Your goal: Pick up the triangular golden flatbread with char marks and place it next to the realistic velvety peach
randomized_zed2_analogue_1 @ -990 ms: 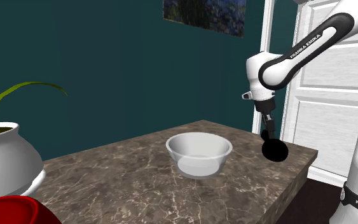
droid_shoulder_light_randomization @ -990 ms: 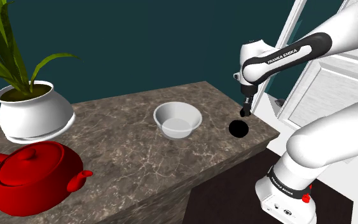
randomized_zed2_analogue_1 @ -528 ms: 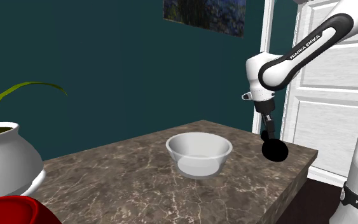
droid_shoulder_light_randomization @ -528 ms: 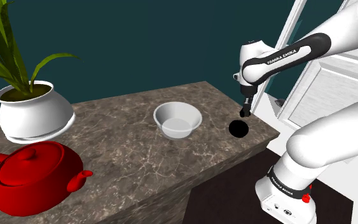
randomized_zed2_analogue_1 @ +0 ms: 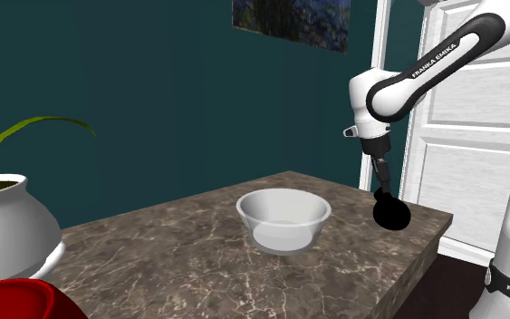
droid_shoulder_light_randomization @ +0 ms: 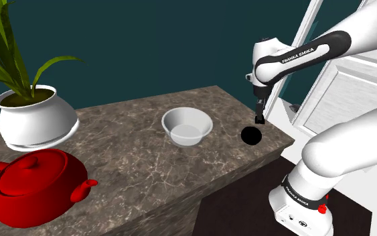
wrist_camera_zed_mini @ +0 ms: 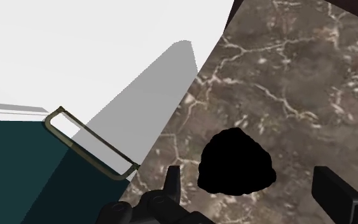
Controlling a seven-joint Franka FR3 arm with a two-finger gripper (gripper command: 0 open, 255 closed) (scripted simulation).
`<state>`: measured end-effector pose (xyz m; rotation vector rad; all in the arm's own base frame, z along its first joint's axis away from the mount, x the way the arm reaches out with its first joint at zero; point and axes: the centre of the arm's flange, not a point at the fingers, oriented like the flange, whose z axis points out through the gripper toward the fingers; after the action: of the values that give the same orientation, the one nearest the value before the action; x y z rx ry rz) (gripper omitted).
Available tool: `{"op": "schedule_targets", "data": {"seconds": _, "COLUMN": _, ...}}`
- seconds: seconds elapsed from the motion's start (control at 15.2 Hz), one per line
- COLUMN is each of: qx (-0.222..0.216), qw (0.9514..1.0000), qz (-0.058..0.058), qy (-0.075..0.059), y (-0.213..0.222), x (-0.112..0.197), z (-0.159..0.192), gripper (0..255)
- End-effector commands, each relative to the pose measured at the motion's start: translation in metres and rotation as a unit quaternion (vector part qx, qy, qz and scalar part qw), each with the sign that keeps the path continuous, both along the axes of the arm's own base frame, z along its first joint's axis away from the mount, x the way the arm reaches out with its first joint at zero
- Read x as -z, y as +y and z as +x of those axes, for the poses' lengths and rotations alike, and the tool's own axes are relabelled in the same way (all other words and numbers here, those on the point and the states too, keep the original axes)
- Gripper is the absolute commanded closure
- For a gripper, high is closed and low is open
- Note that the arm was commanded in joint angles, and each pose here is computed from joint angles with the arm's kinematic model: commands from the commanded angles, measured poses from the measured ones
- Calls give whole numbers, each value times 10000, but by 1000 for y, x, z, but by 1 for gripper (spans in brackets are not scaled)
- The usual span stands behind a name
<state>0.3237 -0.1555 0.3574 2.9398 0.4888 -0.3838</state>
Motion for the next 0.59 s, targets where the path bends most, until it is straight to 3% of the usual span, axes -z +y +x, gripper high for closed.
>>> {"op": "schedule_targets", "data": {"seconds": 0.0, "qx": 1, "qw": 10000, "qz": 2, "qy": 7, "y": 6, "x": -21, "z": 4, "gripper": 0}}
{"op": "schedule_targets", "data": {"seconds": 0.53, "qx": 1, "qw": 10000, "qz": 2, "qy": 7, "y": 8, "x": -31, "z": 6, "gripper": 0}}
